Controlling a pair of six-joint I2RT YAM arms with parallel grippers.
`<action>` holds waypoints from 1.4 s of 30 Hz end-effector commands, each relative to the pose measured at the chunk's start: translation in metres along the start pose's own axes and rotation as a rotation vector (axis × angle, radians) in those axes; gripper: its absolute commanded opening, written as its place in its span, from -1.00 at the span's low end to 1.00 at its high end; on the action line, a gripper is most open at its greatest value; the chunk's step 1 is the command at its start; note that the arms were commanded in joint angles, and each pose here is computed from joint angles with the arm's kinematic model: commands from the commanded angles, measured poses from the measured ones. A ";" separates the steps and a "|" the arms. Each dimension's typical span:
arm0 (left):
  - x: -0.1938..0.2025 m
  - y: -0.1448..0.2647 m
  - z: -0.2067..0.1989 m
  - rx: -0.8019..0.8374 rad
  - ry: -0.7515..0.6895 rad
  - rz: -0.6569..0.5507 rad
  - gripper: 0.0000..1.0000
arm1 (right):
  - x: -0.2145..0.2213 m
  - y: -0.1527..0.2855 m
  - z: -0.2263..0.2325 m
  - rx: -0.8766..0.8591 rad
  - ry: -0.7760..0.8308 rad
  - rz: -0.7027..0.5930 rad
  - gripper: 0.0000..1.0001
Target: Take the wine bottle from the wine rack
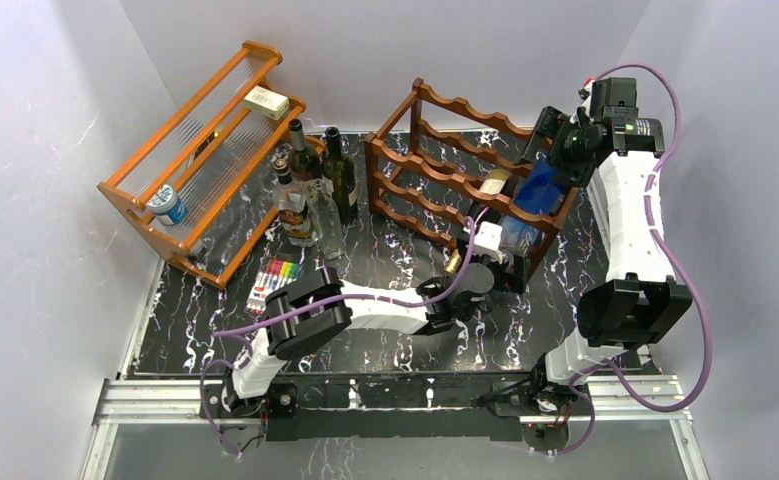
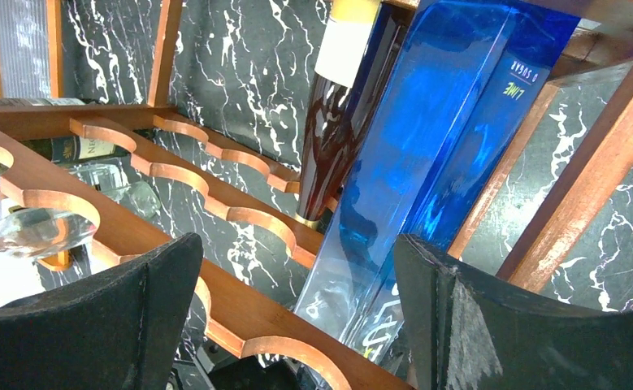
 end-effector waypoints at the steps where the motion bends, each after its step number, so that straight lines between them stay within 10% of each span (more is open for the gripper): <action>1: -0.032 -0.008 -0.008 -0.025 0.079 -0.086 0.77 | -0.003 0.024 0.009 -0.056 0.026 -0.073 0.96; 14: -0.041 -0.015 -0.002 -0.036 0.115 -0.138 0.71 | -0.001 0.028 0.010 -0.068 0.031 -0.073 0.96; 30: -0.053 -0.012 0.000 0.071 0.182 -0.131 -0.68 | -0.003 0.041 0.014 -0.074 0.038 -0.115 0.96; 42: -0.063 0.027 0.020 0.115 0.329 -0.098 -1.00 | 0.013 0.031 0.021 -0.213 0.182 -0.099 0.96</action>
Point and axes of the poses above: each gripper's point midway between its finger pads, its own y axis back along the fingers, its own z axis along the line the jaws close on, x = y × z, the point moved 8 cm from there along y, back along the fingers, and after that the axes turned 10 degrees about -y, right-handed, at the moved point
